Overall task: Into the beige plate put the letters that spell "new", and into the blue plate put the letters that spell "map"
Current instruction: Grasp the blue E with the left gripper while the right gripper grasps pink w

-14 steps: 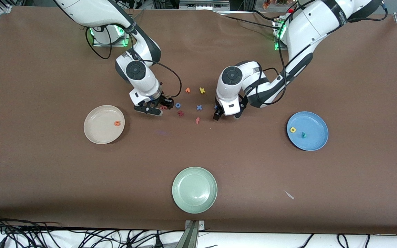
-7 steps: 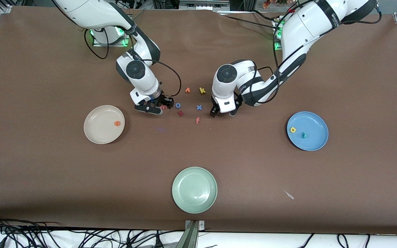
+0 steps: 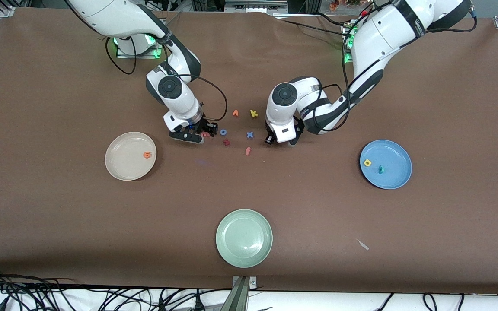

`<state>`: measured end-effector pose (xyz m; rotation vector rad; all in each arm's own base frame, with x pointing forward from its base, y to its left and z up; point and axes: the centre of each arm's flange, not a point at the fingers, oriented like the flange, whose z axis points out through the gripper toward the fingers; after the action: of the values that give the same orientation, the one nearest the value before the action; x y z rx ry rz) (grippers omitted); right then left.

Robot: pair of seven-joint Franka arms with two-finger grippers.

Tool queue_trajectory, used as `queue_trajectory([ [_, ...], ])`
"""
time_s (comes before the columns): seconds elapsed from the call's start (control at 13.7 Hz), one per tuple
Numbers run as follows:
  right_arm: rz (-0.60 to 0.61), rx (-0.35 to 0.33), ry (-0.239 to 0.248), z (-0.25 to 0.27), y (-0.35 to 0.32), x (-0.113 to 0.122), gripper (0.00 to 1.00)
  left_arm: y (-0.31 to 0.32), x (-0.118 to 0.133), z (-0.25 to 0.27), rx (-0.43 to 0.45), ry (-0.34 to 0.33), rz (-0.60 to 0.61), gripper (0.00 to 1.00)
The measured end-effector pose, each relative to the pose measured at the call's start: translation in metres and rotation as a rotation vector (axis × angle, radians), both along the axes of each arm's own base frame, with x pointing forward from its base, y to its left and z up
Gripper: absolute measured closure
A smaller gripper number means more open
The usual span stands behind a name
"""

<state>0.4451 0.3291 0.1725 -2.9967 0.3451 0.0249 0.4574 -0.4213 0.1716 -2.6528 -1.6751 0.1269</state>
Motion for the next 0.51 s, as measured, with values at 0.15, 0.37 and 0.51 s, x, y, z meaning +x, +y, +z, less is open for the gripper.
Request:
queue_trajectory([
  [0.15, 0.0, 0.0, -0.001, 0.0001, -0.0004, 0.0002, 0.4, -0.0002, 0.0016, 0.0007, -0.002, -0.003, 0.002, 0.53],
  [0.37, 0.009, -0.005, -0.005, 0.0002, -0.0009, 0.0003, 0.54, -0.0009, 0.0038, 0.0021, -0.004, -0.007, 0.004, 0.73],
  [0.51, 0.011, -0.004, -0.014, 0.0041, -0.0005, 0.0011, 0.61, -0.0013, 0.004, 0.0024, 0.001, -0.008, 0.0, 0.73],
])
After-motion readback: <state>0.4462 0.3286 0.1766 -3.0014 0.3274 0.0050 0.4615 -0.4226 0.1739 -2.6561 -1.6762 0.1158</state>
